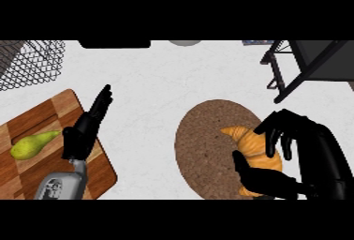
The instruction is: Pick the croissant from the placemat and place it in the tiered shelf
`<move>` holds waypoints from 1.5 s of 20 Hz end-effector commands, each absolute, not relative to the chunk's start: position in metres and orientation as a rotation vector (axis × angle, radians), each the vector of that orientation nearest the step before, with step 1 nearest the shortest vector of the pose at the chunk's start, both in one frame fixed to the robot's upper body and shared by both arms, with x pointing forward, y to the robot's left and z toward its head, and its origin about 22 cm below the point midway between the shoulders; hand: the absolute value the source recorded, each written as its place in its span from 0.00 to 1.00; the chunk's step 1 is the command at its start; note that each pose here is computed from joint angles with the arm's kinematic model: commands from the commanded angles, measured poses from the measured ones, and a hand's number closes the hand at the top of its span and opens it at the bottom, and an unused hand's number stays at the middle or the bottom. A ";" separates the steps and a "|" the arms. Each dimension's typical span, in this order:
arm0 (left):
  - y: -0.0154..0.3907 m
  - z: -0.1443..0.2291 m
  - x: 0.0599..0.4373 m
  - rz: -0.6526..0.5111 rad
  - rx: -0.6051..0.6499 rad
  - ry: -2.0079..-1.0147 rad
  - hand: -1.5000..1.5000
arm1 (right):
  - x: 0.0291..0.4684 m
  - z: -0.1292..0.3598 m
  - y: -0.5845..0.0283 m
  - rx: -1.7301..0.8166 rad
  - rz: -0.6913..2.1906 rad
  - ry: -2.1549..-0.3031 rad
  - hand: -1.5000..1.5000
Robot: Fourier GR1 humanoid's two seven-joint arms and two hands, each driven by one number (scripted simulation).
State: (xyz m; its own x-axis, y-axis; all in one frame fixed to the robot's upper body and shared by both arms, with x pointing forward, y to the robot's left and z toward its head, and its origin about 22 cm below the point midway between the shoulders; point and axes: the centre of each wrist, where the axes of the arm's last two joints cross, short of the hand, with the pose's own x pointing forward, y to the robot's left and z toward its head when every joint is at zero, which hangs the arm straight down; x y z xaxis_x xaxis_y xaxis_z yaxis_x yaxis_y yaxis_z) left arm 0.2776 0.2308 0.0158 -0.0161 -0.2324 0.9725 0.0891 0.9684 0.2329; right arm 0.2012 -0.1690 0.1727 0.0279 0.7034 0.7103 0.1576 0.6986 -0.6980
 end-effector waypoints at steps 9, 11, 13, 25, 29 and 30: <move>0.220 0.016 0.270 -0.271 0.092 -1.563 0.50 | 0.201 0.254 -0.188 -1.053 0.266 -1.563 1.00; 0.223 0.010 0.263 -0.267 0.093 -1.567 0.50 | 0.213 0.269 -0.212 -1.116 0.200 -1.579 1.00; 0.222 0.021 0.280 -0.251 0.089 -1.570 0.50 | 0.207 0.286 -0.207 -1.174 0.192 -1.584 1.00; 0.225 0.005 0.267 -0.270 0.109 -1.574 0.50 | 0.264 0.329 -0.261 -1.279 0.128 -1.574 1.00; 0.232 0.025 0.275 -0.262 0.104 -1.570 0.50 | 0.272 0.345 -0.270 -1.342 0.100 -1.565 1.00; 0.232 0.041 0.299 -0.269 0.120 -1.574 0.50 | 0.281 0.350 -0.274 -1.346 0.105 -1.585 1.00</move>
